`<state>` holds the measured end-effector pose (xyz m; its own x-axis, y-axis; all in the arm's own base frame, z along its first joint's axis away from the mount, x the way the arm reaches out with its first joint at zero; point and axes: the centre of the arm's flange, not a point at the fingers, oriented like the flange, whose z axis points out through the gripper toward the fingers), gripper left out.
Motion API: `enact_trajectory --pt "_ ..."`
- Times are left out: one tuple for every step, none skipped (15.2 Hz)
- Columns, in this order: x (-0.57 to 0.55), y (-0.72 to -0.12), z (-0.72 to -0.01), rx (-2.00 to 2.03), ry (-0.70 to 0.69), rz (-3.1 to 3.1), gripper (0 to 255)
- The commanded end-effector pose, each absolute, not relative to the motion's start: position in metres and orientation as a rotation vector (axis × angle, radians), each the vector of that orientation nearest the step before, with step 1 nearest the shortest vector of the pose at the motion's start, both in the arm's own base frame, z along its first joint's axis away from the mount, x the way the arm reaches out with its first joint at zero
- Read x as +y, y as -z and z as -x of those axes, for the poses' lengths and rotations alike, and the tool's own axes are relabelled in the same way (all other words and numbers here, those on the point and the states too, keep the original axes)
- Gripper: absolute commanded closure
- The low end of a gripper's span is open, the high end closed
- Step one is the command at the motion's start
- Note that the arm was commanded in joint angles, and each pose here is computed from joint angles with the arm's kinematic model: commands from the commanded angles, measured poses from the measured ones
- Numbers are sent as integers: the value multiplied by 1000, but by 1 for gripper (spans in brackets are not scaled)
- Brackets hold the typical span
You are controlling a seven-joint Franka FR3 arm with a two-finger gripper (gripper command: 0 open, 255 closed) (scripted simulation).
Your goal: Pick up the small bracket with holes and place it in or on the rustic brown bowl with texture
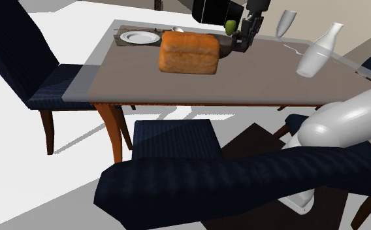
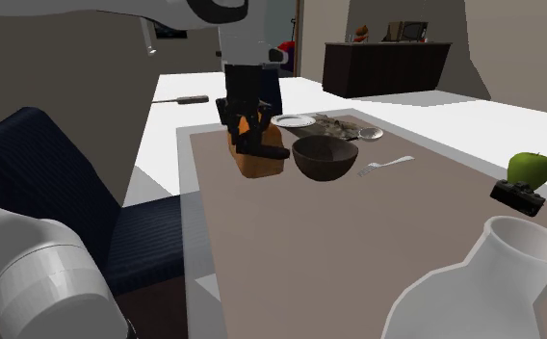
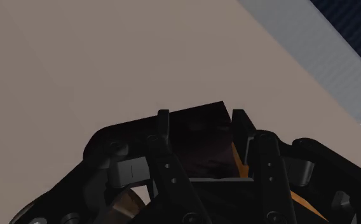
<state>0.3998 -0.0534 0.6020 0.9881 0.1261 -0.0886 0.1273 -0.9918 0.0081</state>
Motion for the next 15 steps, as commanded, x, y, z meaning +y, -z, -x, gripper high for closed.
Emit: enact_trajectory --pt "-52 -612 -399 199 138 -3119 255" --pt "-52 -617 -399 199 138 -3119 255" --pt "-52 -622 -399 199 138 -3119 255" --pt "-52 -628 -399 199 138 -3119 255" --pt "-52 -633 -399 199 138 -3119 255" --pt "-52 -638 -399 199 138 -3119 255" --pt "-52 -644 -399 199 138 -3119 255" --pt "-52 -644 -399 199 138 -3119 255" --pt "-58 -645 -411 199 138 -3119 255" --pt "-64 -646 -423 199 138 -3119 255" --pt "-69 -646 -435 199 138 -3119 255" --pt "-75 -647 -447 199 138 -3119 255" --pt "-81 -647 -459 199 138 -3119 255" --pt "-86 -648 -471 199 138 -3119 255" --pt "-92 -648 -483 199 138 -3119 255"
